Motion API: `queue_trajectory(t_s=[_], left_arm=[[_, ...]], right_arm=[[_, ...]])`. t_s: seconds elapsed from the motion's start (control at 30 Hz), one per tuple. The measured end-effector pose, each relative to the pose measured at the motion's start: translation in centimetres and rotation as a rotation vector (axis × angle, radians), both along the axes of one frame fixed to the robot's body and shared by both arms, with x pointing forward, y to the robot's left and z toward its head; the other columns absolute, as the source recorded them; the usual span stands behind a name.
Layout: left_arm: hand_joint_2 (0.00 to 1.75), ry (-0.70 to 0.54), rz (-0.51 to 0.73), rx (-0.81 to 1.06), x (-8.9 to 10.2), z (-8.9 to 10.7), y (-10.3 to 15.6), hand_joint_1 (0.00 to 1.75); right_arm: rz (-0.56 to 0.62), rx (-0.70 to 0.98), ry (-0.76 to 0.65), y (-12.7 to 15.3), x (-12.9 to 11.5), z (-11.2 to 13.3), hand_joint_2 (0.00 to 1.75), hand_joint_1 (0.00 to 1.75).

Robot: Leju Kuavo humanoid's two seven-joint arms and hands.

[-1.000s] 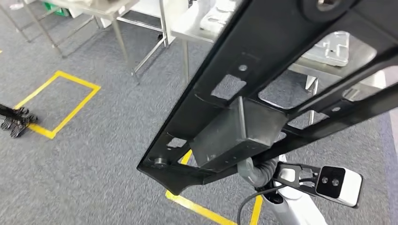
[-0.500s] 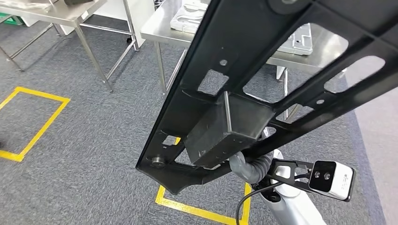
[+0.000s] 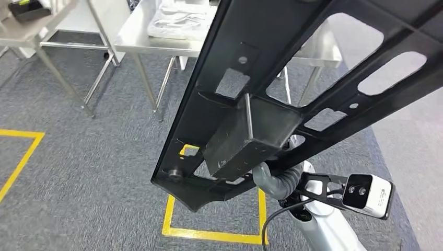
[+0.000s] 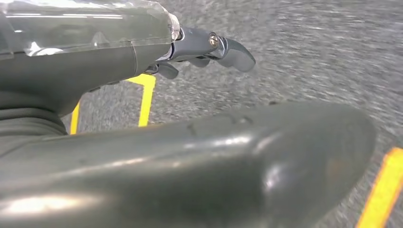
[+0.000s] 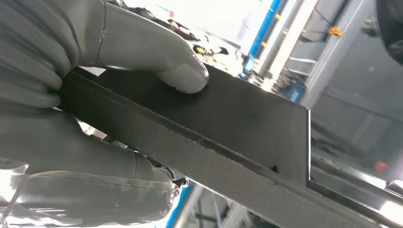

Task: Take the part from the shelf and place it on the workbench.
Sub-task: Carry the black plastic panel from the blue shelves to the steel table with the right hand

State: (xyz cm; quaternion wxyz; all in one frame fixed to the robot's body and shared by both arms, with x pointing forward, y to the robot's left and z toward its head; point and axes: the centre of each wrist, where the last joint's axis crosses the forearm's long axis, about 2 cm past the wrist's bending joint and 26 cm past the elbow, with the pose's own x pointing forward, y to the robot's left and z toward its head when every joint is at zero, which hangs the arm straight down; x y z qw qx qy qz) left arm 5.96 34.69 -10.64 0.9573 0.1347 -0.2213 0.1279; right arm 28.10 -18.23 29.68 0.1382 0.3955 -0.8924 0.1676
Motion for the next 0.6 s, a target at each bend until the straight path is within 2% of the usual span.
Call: queue_trajectory(t_s=[0.4, 0.6], left_arm=[[0.0, 0.006, 0.009, 0.001, -0.42, -0.04, 0.17, 0.0], [0.0, 0.001, 0.008, -0.011, -0.36, -0.04, 0.16, 0.0]], right_arm=[[0.008, 0.004, 0.013, 0.41, 0.18, -0.47, 1.75, 1.69], [-0.035, -0.002, 0.013, 0.4, 0.3, -0.16, 1.75, 1.69]])
